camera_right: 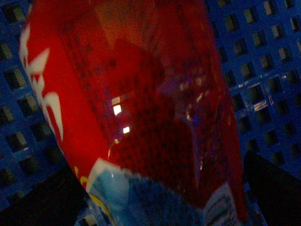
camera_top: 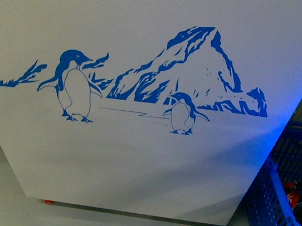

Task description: Put drink in fridge

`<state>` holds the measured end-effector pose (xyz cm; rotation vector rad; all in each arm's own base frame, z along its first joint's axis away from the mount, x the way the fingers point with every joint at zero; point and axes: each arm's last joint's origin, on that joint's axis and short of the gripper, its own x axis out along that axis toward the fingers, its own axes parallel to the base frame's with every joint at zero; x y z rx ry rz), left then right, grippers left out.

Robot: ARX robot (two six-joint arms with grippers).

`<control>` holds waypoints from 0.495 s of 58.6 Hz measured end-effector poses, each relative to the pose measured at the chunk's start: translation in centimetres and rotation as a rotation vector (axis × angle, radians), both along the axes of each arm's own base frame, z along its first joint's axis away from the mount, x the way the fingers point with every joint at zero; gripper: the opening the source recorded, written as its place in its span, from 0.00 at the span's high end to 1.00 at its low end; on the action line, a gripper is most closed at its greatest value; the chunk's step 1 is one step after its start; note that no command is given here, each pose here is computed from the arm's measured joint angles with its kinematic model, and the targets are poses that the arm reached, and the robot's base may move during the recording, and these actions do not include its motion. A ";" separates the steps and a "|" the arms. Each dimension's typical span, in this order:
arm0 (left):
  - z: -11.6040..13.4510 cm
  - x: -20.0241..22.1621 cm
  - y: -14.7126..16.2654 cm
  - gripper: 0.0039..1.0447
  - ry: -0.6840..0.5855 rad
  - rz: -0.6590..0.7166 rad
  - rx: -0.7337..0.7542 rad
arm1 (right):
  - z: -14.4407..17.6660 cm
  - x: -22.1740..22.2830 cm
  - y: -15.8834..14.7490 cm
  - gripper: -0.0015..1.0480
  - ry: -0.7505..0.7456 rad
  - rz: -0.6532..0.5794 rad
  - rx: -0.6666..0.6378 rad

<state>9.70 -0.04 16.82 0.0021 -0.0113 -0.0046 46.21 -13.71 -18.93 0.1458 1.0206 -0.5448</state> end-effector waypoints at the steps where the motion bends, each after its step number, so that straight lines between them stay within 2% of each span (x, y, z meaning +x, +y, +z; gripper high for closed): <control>1: 0.0 0.0 0.0 0.08 0.000 0.000 0.000 | 0.0 0.1 0.0 0.07 -0.001 -0.001 0.001; 5: 0.0 0.0 0.0 0.08 0.000 0.000 0.000 | 0.2 0.4 -0.1 0.10 -0.009 0.001 0.001; 29: 0.0 0.0 0.0 0.08 0.000 0.000 0.000 | -0.4 -0.3 0.3 0.51 0.043 0.033 0.001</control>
